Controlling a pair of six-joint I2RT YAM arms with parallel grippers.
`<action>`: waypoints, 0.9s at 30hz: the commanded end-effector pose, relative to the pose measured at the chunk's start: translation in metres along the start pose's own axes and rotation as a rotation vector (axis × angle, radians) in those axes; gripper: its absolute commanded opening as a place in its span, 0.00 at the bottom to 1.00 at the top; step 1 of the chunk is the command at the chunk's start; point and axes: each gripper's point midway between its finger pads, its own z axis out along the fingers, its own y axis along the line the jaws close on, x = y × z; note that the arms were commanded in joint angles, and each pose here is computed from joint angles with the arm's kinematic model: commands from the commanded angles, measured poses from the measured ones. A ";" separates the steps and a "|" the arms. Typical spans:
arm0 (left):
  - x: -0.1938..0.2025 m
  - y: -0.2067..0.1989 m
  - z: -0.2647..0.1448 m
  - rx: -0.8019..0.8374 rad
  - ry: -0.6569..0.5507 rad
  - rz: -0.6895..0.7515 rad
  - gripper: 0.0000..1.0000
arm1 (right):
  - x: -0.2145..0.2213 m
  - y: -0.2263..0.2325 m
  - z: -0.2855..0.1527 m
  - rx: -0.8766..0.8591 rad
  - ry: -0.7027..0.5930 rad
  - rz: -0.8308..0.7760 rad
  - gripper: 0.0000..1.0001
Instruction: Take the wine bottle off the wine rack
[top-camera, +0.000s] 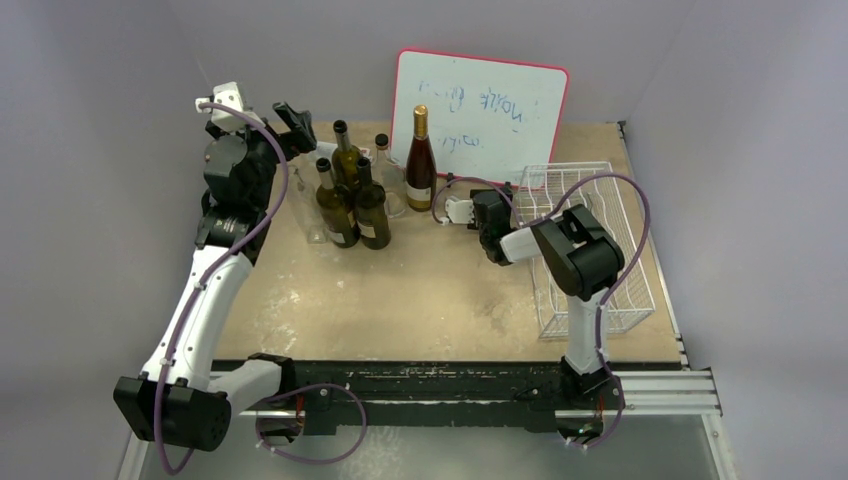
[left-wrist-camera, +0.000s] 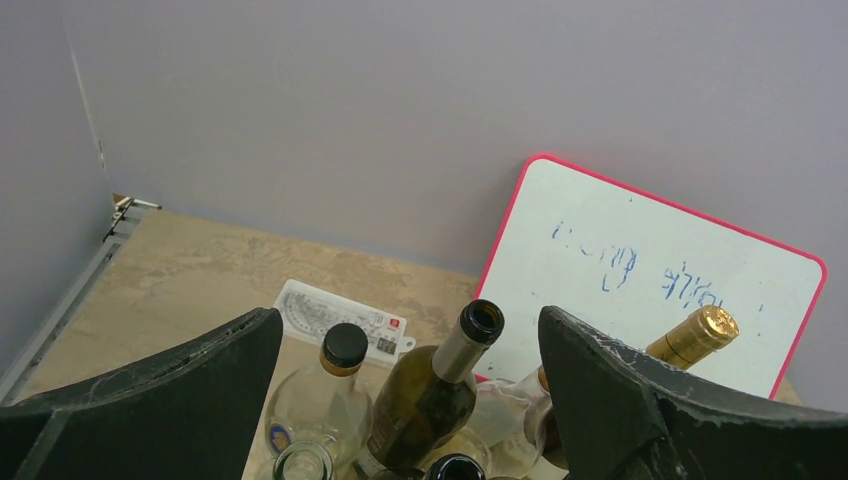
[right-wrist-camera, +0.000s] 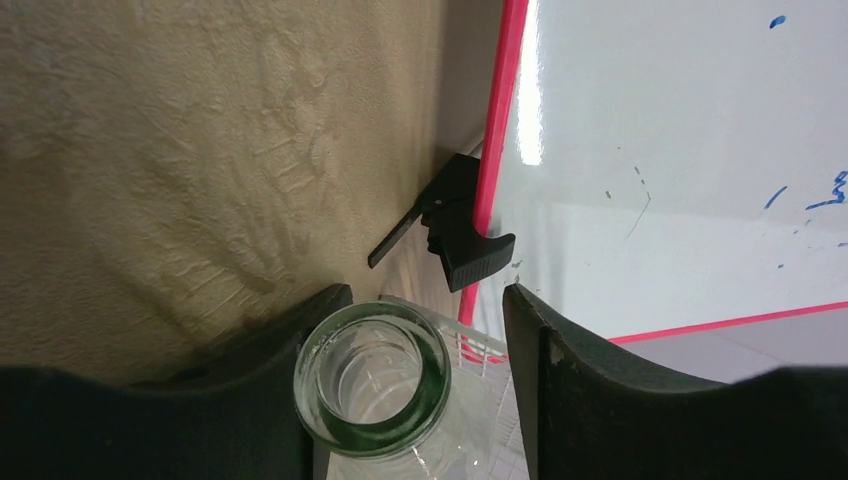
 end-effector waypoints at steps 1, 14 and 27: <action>-0.025 -0.008 0.001 0.029 -0.062 -0.005 1.00 | -0.001 -0.023 0.000 0.080 0.001 0.051 0.58; -0.026 -0.009 0.003 0.045 -0.060 -0.023 1.00 | -0.008 -0.045 -0.021 0.129 -0.024 0.129 0.35; -0.027 -0.009 0.002 0.045 -0.065 -0.026 1.00 | -0.041 -0.047 -0.052 0.138 -0.075 0.141 0.20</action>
